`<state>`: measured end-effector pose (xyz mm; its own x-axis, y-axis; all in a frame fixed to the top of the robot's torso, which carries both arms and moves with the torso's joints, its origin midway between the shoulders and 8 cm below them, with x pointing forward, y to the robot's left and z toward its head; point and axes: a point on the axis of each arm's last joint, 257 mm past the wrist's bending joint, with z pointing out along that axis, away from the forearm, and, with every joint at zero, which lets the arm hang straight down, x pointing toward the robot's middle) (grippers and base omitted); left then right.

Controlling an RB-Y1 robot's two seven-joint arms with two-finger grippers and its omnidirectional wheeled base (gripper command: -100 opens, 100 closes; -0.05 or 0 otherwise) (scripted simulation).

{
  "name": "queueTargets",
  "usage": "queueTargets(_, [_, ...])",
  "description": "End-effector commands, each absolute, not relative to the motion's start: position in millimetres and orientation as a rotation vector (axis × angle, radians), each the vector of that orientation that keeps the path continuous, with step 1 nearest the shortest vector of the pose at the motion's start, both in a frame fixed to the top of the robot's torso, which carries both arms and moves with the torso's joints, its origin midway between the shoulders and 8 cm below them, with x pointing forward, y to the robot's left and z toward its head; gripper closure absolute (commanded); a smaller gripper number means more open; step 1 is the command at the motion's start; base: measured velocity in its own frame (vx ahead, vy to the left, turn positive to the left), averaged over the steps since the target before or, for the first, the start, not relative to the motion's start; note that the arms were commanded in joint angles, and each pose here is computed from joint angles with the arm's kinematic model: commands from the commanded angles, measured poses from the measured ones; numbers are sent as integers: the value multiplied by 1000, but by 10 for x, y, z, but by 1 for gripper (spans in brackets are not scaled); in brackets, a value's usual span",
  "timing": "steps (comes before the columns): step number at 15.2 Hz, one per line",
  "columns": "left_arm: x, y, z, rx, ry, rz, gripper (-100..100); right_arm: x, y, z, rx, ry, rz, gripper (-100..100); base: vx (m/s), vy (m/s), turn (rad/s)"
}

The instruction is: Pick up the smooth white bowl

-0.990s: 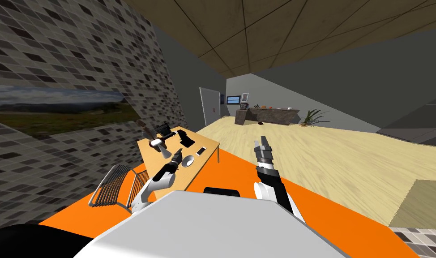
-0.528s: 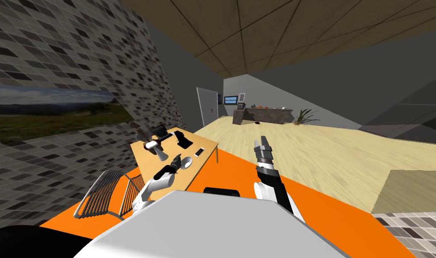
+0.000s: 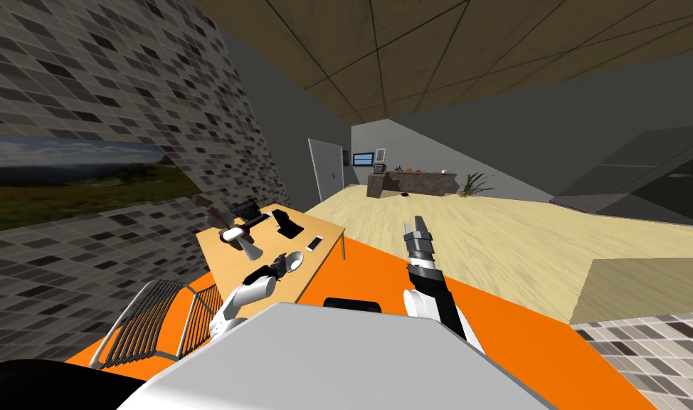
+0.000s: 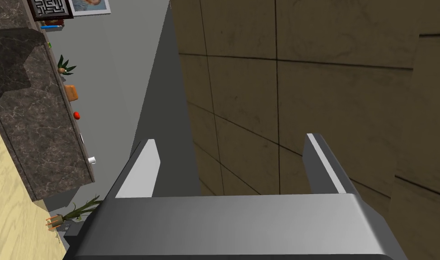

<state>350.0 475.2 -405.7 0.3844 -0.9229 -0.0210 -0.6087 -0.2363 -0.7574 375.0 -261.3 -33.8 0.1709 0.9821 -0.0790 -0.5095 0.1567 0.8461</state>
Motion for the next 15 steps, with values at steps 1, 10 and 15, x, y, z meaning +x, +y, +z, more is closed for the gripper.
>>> queueTargets(1, [3377,4767,-4267,-2040,1316,-547,-100,3750,-2613,-338,783,760,1229,0,15,11,-96])
queueTargets(10, [3051,4692,-4669,-2250,1313,-481,-100,3750,-2613,-338,783,760,1229,0,18,14,-67])
queueTargets(15, [2852,4595,-4885,-2382,1304,-446,-100,3750,-2613,-338,783,760,1229,0,26,14,-65])
